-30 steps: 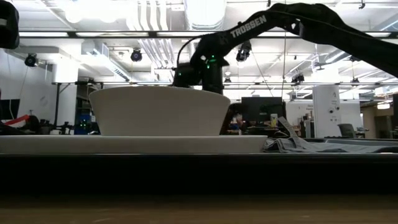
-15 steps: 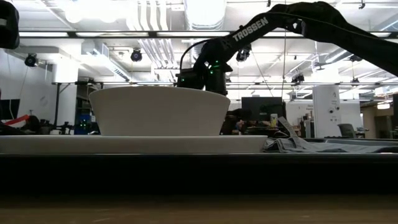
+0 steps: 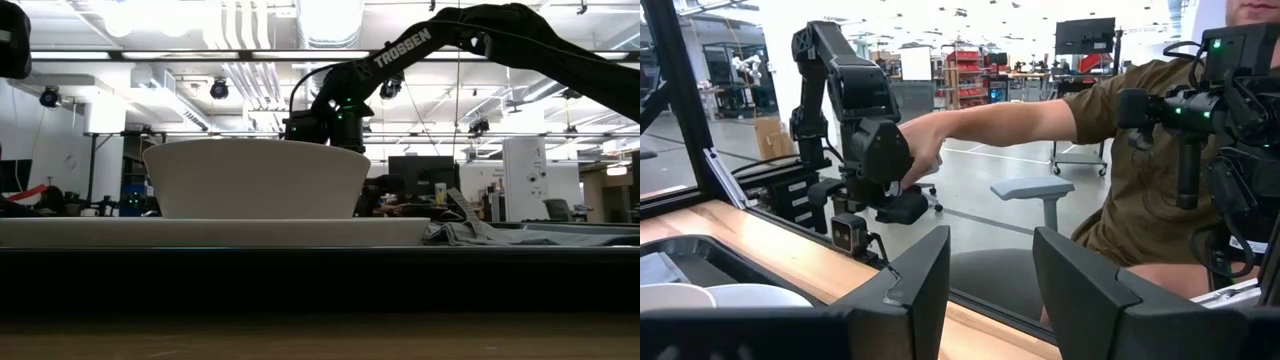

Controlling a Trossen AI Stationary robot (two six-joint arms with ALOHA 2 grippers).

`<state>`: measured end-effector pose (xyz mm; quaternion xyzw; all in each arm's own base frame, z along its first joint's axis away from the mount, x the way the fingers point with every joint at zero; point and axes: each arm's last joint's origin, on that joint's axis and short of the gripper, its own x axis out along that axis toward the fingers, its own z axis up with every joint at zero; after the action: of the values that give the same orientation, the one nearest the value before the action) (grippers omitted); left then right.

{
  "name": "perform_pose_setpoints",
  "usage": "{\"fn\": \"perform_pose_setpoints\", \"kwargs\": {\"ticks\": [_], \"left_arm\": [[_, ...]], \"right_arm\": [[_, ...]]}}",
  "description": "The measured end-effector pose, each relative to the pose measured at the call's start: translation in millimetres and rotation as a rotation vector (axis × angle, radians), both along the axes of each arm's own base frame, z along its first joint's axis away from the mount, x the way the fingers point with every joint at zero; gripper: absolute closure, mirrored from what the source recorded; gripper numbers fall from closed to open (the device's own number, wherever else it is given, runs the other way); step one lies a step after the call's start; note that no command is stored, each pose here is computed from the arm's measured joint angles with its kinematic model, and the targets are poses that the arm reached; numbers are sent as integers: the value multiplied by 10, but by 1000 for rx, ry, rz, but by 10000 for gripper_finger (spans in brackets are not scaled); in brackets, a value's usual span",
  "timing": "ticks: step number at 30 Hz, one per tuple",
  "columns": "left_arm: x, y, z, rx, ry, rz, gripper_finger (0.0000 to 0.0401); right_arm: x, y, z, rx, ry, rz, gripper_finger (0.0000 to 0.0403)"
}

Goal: Set up tray
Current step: Put the blue patterned fork on the gray napkin

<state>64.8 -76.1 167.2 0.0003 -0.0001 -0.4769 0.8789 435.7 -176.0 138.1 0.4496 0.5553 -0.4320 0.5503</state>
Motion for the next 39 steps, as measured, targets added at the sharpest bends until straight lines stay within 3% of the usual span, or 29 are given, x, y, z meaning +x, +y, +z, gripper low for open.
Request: {"fn": "perform_pose_setpoints", "kwargs": {"ticks": [11,14,18,20,39], "left_arm": [[0,0,0,0,0,-1,269],[0,0,0,0,0,0,269],[0,0,0,0,0,0,269],[0,0,0,0,0,0,269],[0,0,2,-1,-1,0,269]], "right_arm": [[2,8,-7,10,0,-55,208],[4,9,2,20,-7,-56,250],[-2,19,35,25,-10,-57,350],[3,22,55,23,-17,-54,376],[60,240,631,-14,33,-32,388]]}}
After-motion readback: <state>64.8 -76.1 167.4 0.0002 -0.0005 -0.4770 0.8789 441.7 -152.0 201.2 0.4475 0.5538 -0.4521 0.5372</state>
